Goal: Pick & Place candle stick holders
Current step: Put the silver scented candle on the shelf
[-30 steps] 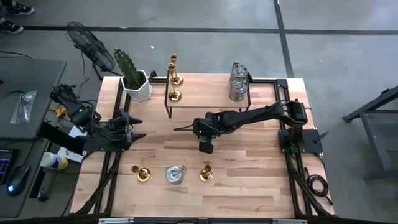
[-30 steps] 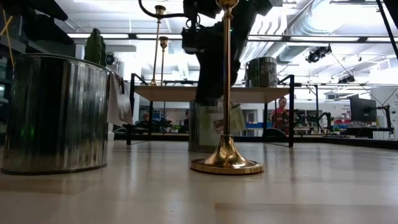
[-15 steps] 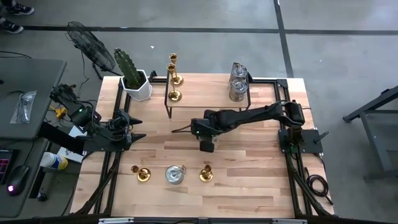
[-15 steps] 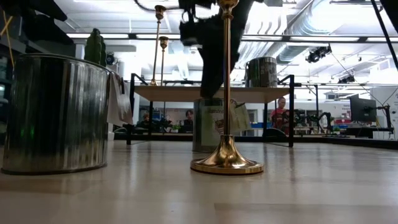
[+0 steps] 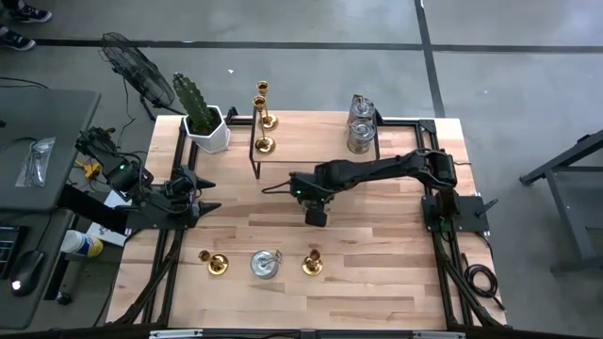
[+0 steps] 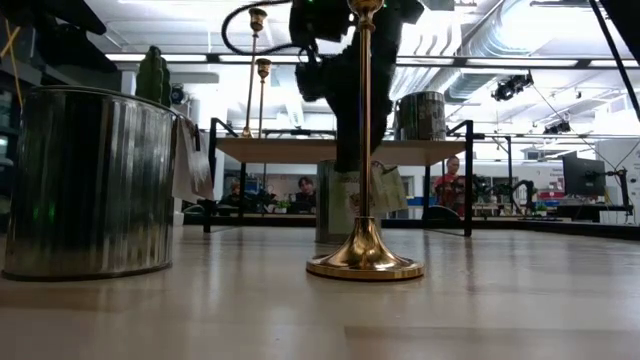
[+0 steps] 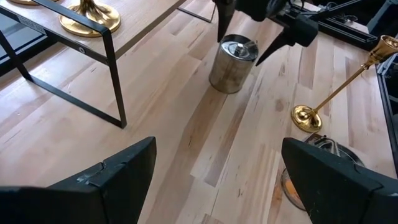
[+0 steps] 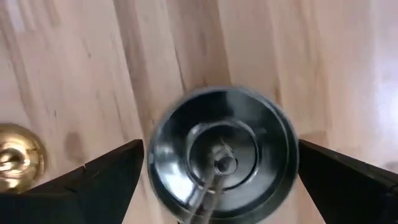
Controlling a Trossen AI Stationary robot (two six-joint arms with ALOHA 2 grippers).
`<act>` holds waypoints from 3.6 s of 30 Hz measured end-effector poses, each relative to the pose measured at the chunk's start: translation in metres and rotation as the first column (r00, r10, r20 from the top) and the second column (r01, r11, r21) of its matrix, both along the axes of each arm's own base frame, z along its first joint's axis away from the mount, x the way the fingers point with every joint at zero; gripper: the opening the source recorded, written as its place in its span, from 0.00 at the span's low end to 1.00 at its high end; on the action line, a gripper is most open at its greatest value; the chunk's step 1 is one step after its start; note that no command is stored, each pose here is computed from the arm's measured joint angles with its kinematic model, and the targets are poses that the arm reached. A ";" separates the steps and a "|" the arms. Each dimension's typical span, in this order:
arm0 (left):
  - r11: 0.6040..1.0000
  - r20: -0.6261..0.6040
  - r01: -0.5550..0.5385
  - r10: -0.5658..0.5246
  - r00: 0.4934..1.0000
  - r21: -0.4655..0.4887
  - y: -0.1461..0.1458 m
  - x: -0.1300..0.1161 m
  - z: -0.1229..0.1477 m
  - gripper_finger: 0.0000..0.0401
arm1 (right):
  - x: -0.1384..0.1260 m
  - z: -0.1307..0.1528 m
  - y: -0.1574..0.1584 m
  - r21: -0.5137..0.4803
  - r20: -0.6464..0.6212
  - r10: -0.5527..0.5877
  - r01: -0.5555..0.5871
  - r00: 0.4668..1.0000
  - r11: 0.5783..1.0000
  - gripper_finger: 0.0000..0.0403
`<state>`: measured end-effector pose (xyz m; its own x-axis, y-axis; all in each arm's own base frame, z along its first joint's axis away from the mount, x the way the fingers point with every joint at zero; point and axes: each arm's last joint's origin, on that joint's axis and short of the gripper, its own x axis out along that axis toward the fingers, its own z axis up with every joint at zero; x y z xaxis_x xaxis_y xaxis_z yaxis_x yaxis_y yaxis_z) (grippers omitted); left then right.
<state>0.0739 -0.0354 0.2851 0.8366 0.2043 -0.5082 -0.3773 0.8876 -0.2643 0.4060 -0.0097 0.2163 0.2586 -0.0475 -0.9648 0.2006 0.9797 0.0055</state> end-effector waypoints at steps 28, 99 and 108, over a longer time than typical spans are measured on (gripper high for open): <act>1.000 -0.001 0.000 0.000 1.000 -0.008 0.000 0.000 0.000 0.85 | 0.002 -0.030 0.012 0.044 0.018 -0.001 0.000 1.000 0.999 0.89; 0.998 0.088 0.031 -0.027 0.996 -0.049 -0.005 0.006 0.009 0.85 | -0.055 0.173 -0.176 -0.009 0.254 -0.563 0.584 0.787 0.812 0.87; 0.987 0.169 0.122 -0.137 0.976 0.101 -0.009 0.011 0.021 0.85 | -0.051 0.158 -0.200 -0.005 0.236 -0.568 0.585 0.788 0.811 0.87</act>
